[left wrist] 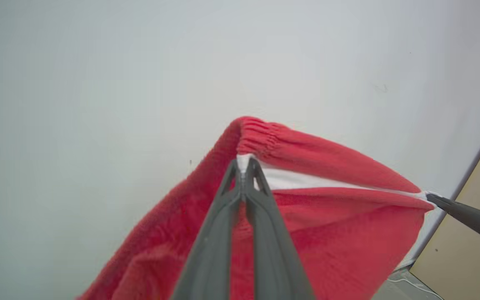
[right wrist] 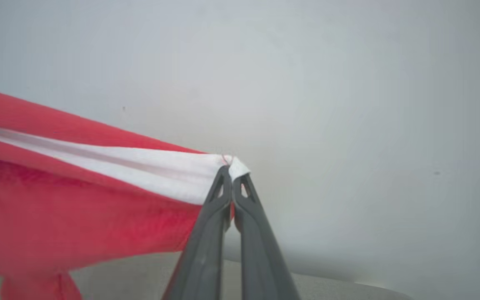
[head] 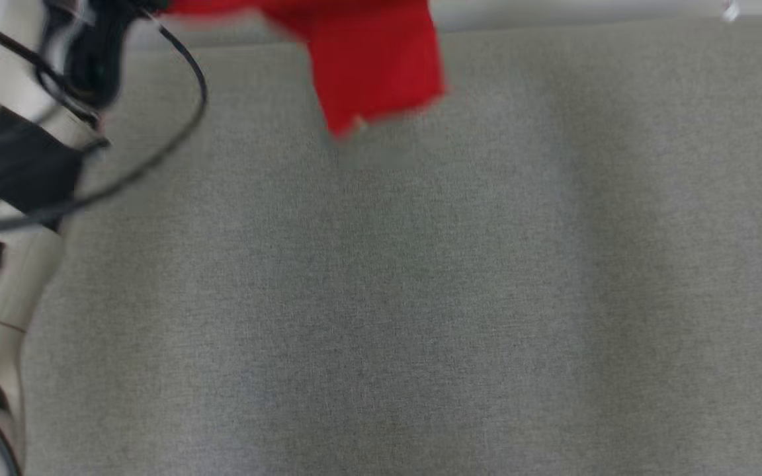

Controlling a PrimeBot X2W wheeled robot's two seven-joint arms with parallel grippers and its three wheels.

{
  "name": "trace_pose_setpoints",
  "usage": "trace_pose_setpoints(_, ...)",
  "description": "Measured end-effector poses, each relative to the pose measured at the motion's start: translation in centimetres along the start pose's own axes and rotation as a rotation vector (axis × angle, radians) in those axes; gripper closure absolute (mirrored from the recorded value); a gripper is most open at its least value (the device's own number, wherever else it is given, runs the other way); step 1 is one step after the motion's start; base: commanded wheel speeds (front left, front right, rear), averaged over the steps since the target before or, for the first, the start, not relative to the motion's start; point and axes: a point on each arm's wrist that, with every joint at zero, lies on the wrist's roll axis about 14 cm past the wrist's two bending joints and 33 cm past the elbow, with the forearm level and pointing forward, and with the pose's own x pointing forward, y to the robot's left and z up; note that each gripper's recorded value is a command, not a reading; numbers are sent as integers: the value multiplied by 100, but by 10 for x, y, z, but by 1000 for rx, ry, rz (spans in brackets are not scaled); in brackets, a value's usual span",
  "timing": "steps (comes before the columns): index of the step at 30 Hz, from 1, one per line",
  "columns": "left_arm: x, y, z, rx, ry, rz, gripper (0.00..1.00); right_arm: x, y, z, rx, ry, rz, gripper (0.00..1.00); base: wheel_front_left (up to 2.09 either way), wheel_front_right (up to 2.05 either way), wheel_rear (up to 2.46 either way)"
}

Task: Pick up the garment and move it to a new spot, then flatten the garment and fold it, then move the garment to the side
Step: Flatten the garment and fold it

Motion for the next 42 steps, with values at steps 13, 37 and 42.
trace_pose_setpoints(13,-137,27,-209,-46,476,120,100,-64,51,-218,89,291,91,100,0,0,0)
trace_pose_setpoints(37,-277,-43,-244,-84,605,160,100,-221,73,-286,206,425,88,100,0,0,0)
trace_pose_setpoints(42,-289,-36,-240,-84,591,201,100,-219,87,-280,198,430,133,100,0,0,0)
